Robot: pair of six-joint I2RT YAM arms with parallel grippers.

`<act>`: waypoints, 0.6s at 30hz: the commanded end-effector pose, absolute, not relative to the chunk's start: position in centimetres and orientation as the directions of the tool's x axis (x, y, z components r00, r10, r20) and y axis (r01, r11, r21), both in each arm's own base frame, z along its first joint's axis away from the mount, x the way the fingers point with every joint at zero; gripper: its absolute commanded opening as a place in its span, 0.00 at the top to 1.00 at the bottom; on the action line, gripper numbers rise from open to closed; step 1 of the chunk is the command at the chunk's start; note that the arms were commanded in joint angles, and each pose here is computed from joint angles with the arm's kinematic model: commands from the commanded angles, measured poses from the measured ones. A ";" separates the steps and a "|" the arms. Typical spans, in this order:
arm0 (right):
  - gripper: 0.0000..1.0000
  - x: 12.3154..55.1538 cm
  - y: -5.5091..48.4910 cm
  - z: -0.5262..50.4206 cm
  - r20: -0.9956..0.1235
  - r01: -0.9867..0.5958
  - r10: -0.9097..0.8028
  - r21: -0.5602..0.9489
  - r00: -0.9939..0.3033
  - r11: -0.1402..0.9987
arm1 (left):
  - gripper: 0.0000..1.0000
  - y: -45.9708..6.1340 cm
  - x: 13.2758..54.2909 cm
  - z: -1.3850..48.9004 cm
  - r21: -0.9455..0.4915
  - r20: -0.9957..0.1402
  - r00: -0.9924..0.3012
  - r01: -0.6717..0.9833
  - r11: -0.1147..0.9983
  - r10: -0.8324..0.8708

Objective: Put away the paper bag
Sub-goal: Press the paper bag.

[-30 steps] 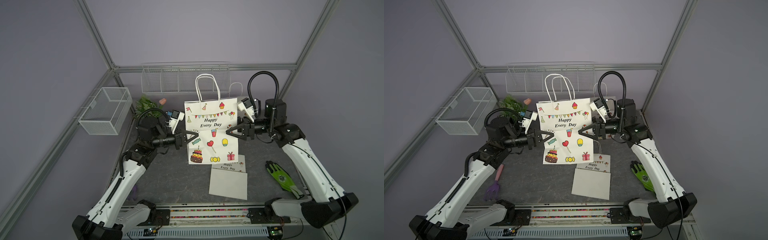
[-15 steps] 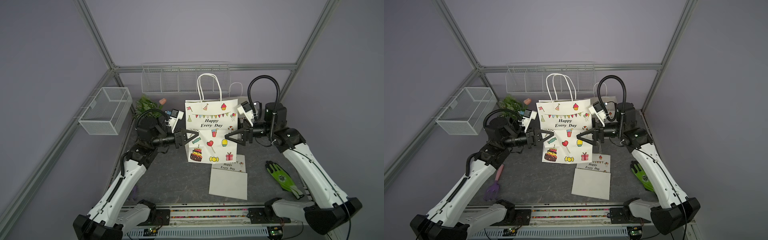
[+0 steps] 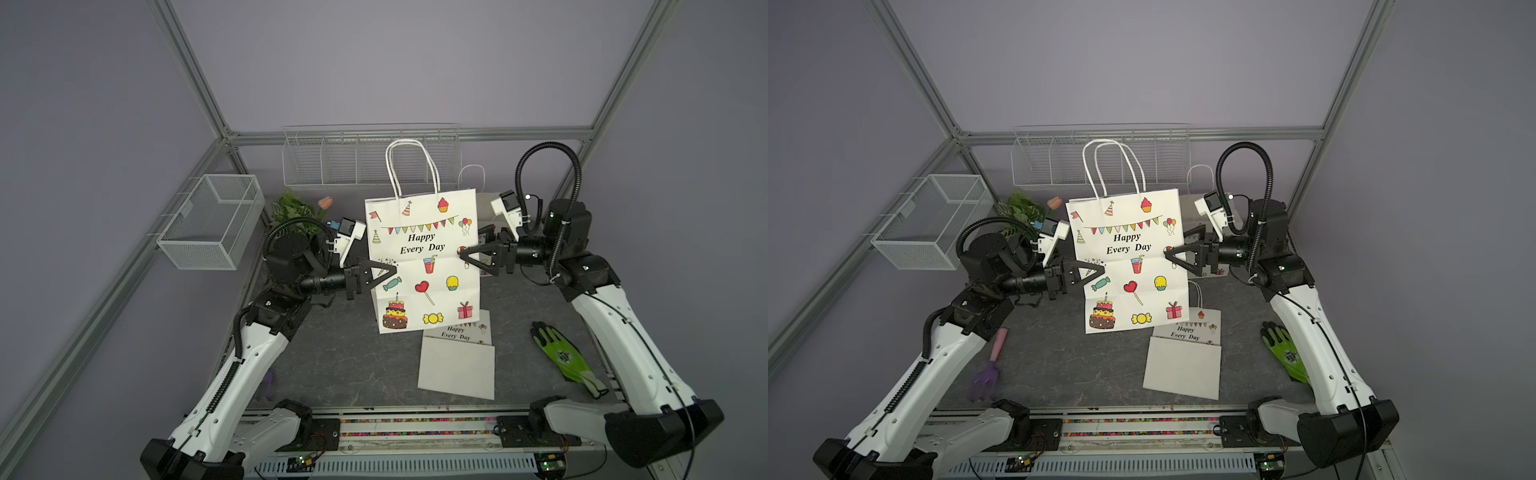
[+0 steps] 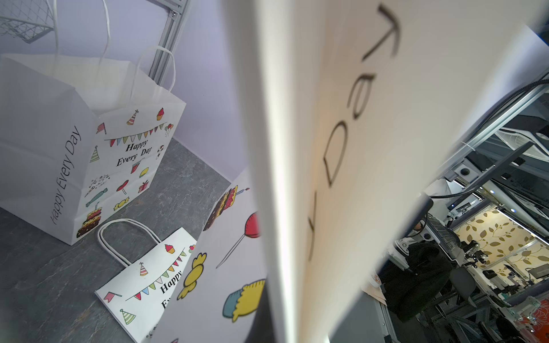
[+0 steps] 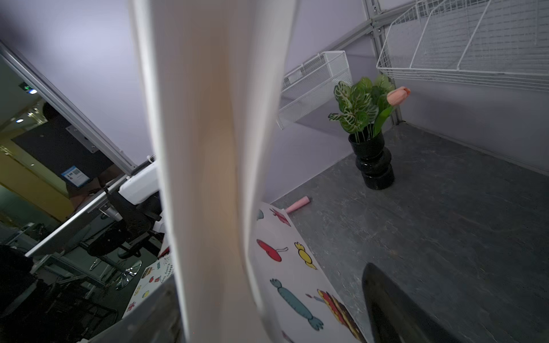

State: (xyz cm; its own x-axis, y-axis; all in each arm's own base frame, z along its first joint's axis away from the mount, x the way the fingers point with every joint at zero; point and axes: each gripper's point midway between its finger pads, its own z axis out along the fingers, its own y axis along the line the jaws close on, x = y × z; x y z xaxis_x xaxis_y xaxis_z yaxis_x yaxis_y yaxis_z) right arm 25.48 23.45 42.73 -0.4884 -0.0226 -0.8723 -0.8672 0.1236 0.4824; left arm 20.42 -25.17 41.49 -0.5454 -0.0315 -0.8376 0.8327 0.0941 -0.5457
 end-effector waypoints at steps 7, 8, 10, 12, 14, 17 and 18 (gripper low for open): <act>0.08 20.6 25.5 44.0 -0.892 -0.888 -0.068 0.452 -0.448 -0.085 | 1.00 -25.2 19.5 45.5 -0.489 -0.870 -0.488 0.872 0.005 -0.072; 0.06 20.4 25.7 43.9 -0.893 -0.889 -0.075 0.450 -0.444 -0.090 | 1.00 -25.2 19.5 45.6 -0.493 -0.868 -0.492 0.870 0.002 -0.070; 0.00 19.9 26.0 43.8 -0.890 -0.886 -0.089 0.454 -0.446 -0.099 | 1.00 -25.2 19.5 45.6 -0.493 -0.868 -0.492 0.870 0.000 -0.068; 0.10 19.6 26.1 43.7 -0.889 -0.884 -0.096 0.456 -0.448 -0.105 | 1.00 -25.3 19.5 45.5 -0.494 -0.868 -0.493 0.870 -0.001 -0.064; 0.21 19.3 26.0 43.7 -0.889 -0.884 -0.099 0.456 -0.447 -0.105 | 1.00 -25.3 19.6 45.2 -0.500 -0.864 -0.499 0.866 0.006 -0.060; 0.35 19.1 25.8 43.5 -0.888 -0.887 -0.104 0.456 -0.448 -0.074 | 1.00 -25.3 20.0 44.5 -0.510 -0.860 -0.509 0.860 0.031 -0.042; 0.38 19.1 25.7 43.3 -0.888 -0.889 -0.107 0.454 -0.447 -0.057 | 1.00 -25.3 20.0 44.3 -0.509 -0.861 -0.508 0.860 0.039 -0.035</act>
